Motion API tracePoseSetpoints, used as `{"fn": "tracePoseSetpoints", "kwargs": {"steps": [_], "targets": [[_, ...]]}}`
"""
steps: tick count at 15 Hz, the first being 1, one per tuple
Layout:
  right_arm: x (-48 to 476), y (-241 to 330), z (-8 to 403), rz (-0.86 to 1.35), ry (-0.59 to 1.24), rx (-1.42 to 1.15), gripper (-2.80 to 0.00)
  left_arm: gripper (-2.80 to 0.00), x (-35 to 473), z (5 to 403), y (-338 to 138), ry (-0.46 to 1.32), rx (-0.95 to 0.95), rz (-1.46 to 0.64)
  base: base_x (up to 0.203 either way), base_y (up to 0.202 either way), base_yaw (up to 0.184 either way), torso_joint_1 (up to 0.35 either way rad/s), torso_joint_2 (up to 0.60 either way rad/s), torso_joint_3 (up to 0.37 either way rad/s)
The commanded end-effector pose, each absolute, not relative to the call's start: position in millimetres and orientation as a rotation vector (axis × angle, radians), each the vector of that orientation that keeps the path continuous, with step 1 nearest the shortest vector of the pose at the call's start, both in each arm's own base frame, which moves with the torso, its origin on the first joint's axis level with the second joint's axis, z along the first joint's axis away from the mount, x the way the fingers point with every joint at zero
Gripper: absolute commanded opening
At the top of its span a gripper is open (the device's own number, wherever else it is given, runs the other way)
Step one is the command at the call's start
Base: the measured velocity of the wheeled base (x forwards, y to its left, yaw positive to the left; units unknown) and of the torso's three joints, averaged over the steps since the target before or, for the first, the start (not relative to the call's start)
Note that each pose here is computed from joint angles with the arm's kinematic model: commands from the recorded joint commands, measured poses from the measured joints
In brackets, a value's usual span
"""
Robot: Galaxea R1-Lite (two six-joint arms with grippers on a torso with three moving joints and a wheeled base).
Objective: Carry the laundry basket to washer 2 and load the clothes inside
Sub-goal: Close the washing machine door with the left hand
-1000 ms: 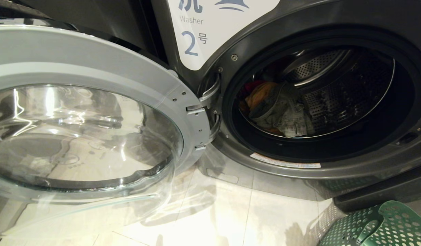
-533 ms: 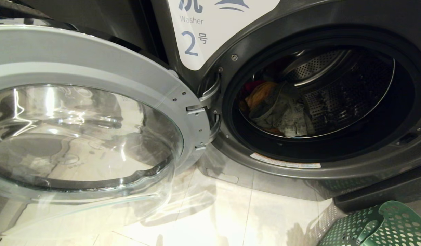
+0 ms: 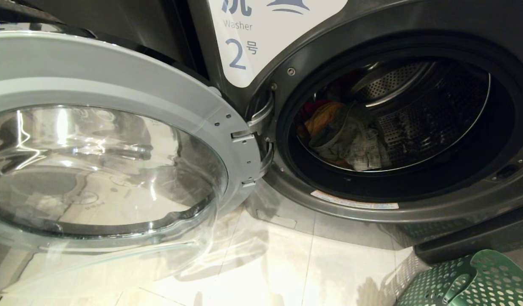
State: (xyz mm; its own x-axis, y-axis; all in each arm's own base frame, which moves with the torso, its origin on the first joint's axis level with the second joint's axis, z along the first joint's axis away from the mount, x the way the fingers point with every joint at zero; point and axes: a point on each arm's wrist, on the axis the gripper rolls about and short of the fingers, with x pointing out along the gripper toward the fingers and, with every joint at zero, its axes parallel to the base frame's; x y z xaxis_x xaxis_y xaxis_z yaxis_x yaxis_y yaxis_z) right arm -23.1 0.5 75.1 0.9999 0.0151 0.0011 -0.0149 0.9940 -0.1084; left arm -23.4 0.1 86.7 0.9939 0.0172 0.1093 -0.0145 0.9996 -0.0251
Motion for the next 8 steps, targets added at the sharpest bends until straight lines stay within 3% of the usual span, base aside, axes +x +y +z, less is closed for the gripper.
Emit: {"fn": "tracePoseSetpoints", "kwargs": {"steps": [1, 8], "targets": [[-22.8, 0.5, 75.0, 0.016, 0.003, -0.107, -2.80, -2.80, -20.2, 75.6, 0.1, -0.071, -0.025, 0.016, 0.000, 0.000, 0.000, 0.000, 0.00, 0.000], [-22.8, 0.4, 75.2, 0.012, 0.003, -0.092, -2.80, -2.80, -20.2, 75.6, 0.1, -0.071, -0.025, 0.016, 0.000, 0.000, 0.000, 0.000, 0.00, 0.000]]}}
